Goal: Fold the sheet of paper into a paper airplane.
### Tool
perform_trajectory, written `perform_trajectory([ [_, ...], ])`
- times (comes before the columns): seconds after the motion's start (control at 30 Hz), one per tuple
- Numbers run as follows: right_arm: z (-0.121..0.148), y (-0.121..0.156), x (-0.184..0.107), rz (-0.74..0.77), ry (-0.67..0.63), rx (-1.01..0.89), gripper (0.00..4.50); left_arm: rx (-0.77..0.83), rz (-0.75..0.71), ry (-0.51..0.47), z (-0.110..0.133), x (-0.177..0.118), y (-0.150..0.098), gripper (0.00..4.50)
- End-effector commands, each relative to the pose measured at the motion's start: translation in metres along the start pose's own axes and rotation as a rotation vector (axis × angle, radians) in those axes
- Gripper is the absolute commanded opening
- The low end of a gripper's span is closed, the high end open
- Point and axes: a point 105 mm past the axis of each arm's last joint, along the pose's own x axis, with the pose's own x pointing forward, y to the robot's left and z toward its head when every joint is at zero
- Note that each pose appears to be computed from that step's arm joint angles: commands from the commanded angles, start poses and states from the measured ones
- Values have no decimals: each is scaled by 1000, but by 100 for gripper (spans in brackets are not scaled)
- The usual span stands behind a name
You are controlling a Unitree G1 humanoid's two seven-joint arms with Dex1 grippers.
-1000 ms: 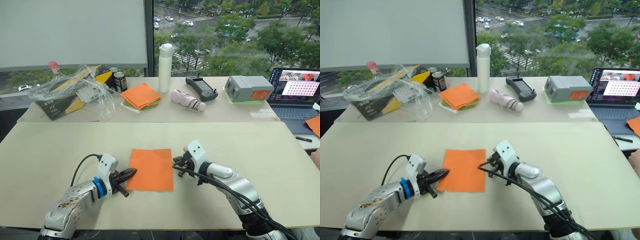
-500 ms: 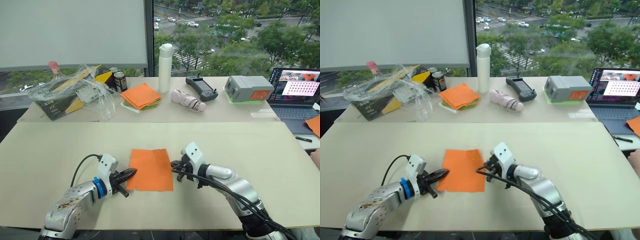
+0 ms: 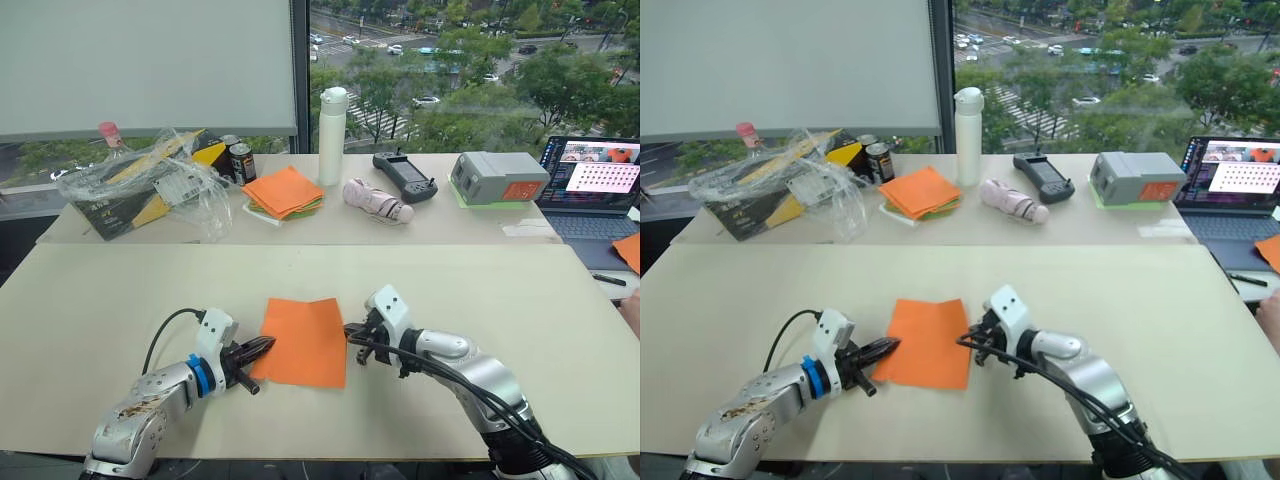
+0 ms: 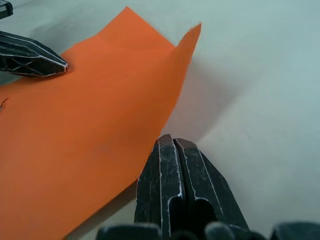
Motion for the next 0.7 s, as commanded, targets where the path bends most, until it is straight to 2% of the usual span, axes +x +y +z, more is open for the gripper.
perform_trajectory([
  [0.03, 14, 1, -3, 37, -54, 3, 3, -4, -2, 22, -6, 0, -2, 3],
  [0.23, 19, 11, -3, 99, -79, 32, 3, 2, 2, 22, -5, 1, -1, 3],
  [0.47, 15, 11, -3, 87, -63, -31, 3, 0, -1, 19, -4, 2, -2, 3],
  [0.7, 19, 11, -3, 99, -88, 12, 3, 0, -4, 19, -4, 4, -2, 3],
])
